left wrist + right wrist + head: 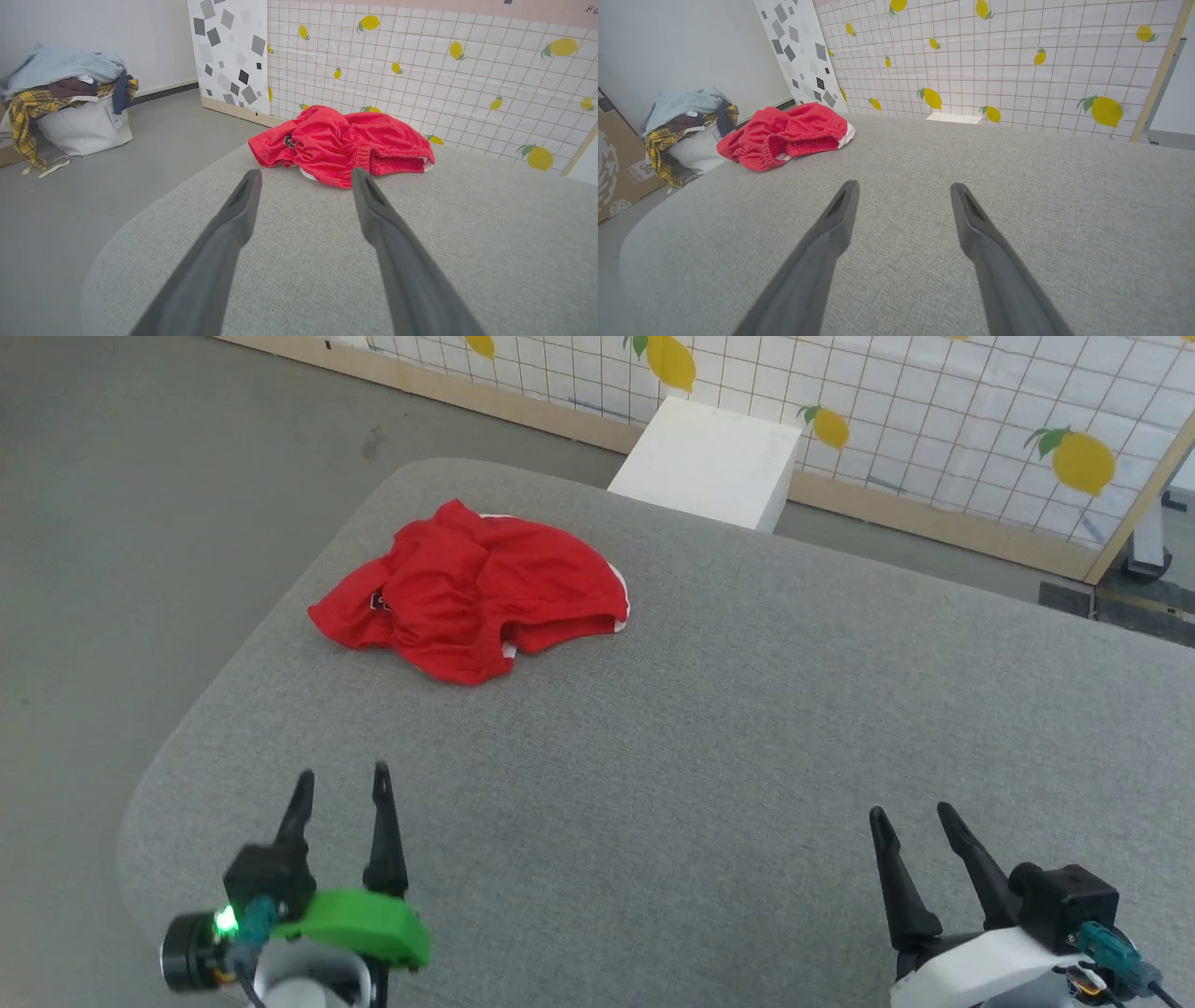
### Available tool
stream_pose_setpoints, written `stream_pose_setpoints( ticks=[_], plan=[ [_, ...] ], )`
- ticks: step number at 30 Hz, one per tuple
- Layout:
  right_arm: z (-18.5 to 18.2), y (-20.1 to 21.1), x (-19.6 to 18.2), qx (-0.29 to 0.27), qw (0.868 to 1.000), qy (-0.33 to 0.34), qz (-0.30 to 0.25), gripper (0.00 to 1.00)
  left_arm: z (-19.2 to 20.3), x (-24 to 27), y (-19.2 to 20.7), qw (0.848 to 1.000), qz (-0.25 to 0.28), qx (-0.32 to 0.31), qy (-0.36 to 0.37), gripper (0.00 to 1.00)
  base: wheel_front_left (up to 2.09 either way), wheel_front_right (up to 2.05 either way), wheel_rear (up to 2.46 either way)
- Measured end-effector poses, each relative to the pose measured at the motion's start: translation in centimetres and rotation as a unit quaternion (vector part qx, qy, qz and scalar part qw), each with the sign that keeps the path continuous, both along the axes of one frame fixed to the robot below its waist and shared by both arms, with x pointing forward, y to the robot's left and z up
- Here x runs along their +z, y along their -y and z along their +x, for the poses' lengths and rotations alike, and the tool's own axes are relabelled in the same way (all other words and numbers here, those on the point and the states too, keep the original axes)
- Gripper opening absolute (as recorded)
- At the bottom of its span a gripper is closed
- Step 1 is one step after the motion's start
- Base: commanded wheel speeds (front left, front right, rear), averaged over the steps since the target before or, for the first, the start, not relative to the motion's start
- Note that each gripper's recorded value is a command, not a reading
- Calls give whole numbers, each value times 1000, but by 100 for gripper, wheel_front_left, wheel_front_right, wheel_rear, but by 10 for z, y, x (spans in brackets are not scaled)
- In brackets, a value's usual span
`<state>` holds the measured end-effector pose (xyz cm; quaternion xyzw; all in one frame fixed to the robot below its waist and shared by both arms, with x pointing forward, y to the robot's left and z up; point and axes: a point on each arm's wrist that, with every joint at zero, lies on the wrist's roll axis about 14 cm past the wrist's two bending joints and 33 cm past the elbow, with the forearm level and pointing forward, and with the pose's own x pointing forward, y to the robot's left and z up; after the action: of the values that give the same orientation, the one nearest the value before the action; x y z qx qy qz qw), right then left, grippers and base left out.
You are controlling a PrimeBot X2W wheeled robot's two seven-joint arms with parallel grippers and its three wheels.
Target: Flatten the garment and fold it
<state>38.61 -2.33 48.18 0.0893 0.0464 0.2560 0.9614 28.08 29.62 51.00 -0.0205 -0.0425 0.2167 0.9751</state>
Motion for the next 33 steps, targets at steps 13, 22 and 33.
stream_pose_setpoints(
  ticks=[13, 22, 33],
  plan=[
    [42, 19, 6, -35, 999, 8, -14, 100, 142, 54, -31, 996, -43, -75, -35, 100, 0, 0, 0],
    [62, 56, -29, -82, 995, -34, -45, 100, 200, -42, -29, 942, -197, -66, -263, 100, 0, 0, 0],
    [64, 93, -66, -127, 987, -80, -64, 100, 204, -141, -4, 871, -236, -45, -428, 87, 0, 0, 0]
  ],
)
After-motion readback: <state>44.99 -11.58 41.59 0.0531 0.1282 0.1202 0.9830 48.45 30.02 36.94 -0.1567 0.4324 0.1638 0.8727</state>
